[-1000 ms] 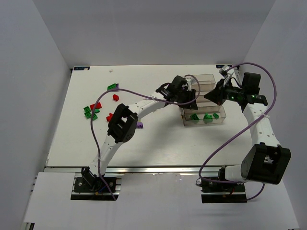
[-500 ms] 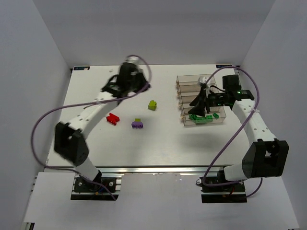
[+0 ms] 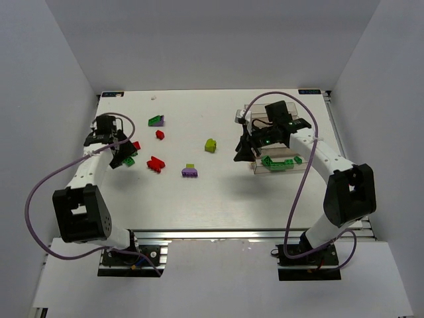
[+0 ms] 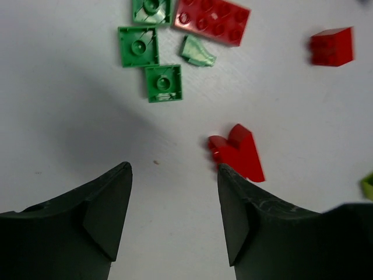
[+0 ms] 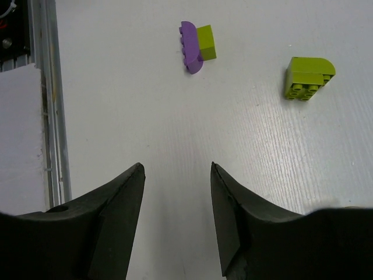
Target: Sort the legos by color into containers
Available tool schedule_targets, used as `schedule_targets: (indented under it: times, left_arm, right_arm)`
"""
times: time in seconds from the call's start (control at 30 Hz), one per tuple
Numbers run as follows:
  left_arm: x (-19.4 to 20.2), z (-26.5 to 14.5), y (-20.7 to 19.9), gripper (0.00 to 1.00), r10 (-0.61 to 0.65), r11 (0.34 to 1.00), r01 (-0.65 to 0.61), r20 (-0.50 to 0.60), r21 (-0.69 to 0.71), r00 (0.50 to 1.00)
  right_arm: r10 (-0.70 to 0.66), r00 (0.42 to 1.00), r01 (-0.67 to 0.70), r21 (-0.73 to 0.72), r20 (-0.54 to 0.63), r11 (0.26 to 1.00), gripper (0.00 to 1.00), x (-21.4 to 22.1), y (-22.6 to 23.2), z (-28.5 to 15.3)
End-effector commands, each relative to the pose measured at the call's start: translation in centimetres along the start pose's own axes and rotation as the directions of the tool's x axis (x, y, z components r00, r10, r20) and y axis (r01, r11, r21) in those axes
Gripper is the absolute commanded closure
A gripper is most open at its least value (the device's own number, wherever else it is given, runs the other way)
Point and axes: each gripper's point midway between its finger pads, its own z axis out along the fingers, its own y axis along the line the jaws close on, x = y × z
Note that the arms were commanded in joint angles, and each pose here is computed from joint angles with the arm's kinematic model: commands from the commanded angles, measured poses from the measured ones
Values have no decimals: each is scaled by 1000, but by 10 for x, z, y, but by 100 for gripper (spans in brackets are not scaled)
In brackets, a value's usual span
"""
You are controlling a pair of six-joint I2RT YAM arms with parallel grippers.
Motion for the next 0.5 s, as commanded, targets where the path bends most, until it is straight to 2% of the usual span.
schedule_targets:
  times: [0.0, 0.2, 0.33, 0.47]
  left_arm:
    - [15, 12, 12, 29, 40, 998, -43, -66, -48, 997]
    - [13, 43, 5, 28, 77, 997, -79, -71, -26, 994]
    - [12, 71, 8, 30, 108, 991, -116, -110, -68, 988]
    - [1, 90, 9, 33, 125, 985, -135, -95, -109, 988]
  right_arm:
    - [-34, 999, 32, 55, 37, 998, 45, -27, -12, -4]
    - [-38, 999, 36, 72, 26, 997, 44, -23, -13, -5]
    - [-48, 999, 47, 92, 14, 995, 44, -19, -12, -8]
    - [-61, 998, 57, 121, 27, 991, 44, -23, -13, -16]
